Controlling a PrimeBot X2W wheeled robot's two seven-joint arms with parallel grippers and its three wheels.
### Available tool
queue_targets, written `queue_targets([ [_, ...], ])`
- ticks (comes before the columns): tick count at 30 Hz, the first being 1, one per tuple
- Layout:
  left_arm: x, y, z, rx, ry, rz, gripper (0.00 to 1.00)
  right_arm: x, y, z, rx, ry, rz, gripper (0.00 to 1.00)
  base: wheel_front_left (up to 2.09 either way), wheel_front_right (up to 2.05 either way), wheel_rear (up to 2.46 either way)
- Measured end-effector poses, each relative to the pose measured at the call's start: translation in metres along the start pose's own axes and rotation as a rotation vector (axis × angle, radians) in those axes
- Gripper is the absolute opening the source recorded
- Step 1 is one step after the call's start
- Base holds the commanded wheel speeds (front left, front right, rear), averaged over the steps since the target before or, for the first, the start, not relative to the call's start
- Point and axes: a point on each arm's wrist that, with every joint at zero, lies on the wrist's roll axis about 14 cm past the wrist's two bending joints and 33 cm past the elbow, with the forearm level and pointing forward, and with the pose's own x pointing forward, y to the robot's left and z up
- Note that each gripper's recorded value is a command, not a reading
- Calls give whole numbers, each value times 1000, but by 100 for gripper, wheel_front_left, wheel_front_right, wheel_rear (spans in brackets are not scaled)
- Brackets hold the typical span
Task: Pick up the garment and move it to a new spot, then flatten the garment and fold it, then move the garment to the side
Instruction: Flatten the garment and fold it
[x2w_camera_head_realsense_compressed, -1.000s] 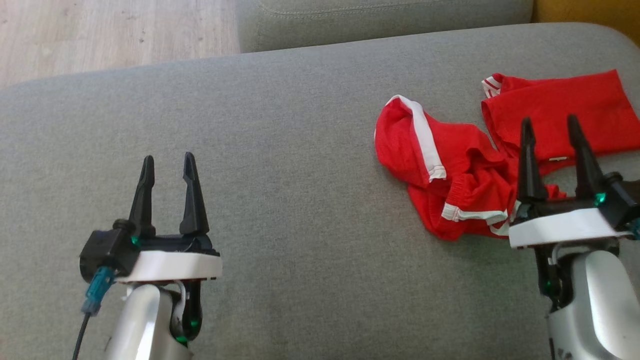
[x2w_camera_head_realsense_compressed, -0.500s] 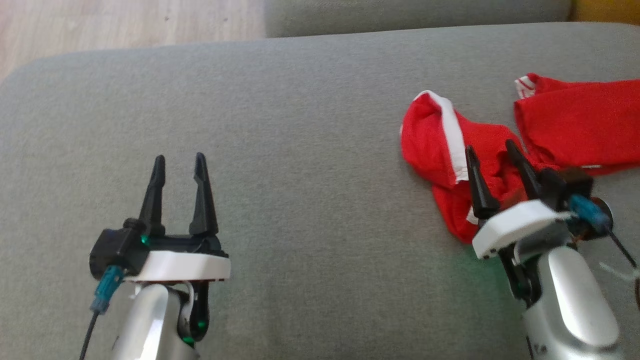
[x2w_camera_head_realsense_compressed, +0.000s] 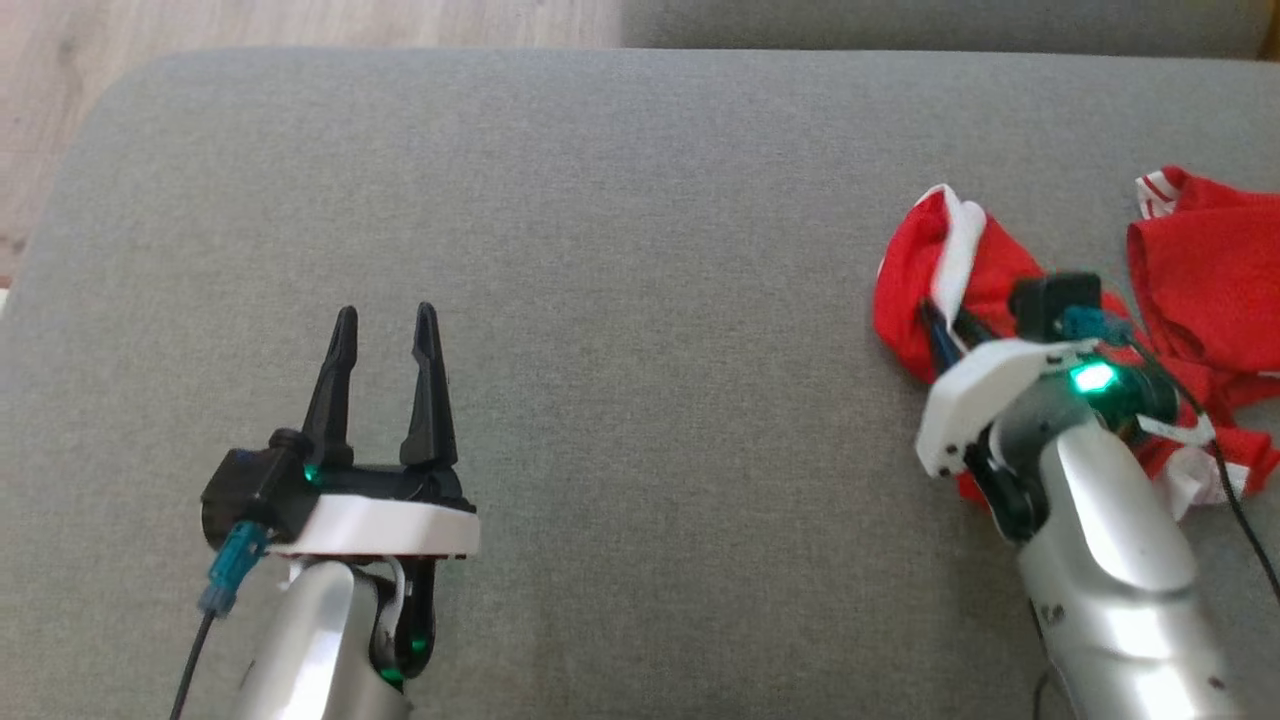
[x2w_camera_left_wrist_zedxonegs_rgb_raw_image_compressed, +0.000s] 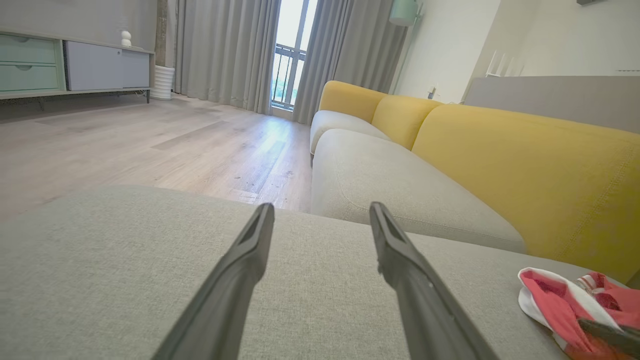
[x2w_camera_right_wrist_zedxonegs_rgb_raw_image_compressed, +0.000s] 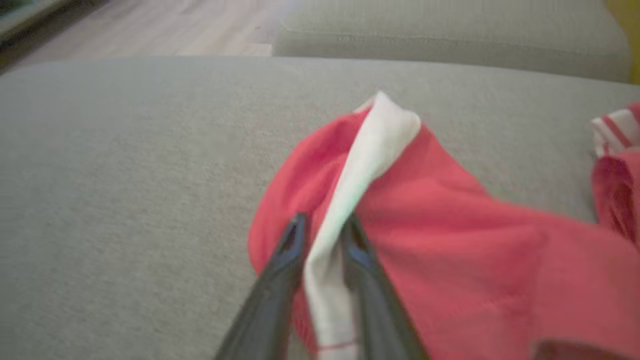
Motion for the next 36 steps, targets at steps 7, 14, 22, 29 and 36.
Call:
queue_targets([
  [7,-5,3,11,2,-28,16,100,1,52,69,-29,-179,157,0,0,0,0],
  [14,-11,9,19,4,-50,39,100,-13,109,130,-20,-317,337,0,0,0,0],
  [22,-19,19,22,4,-55,73,100,5,97,170,59,-344,312,0,0,0,0],
  [29,-27,35,18,-5,-40,129,100,44,31,188,86,-329,114,0,0,0,0],
  [36,-28,43,8,-5,-8,154,100,67,-22,196,74,-342,-25,100,0,0,0],
])
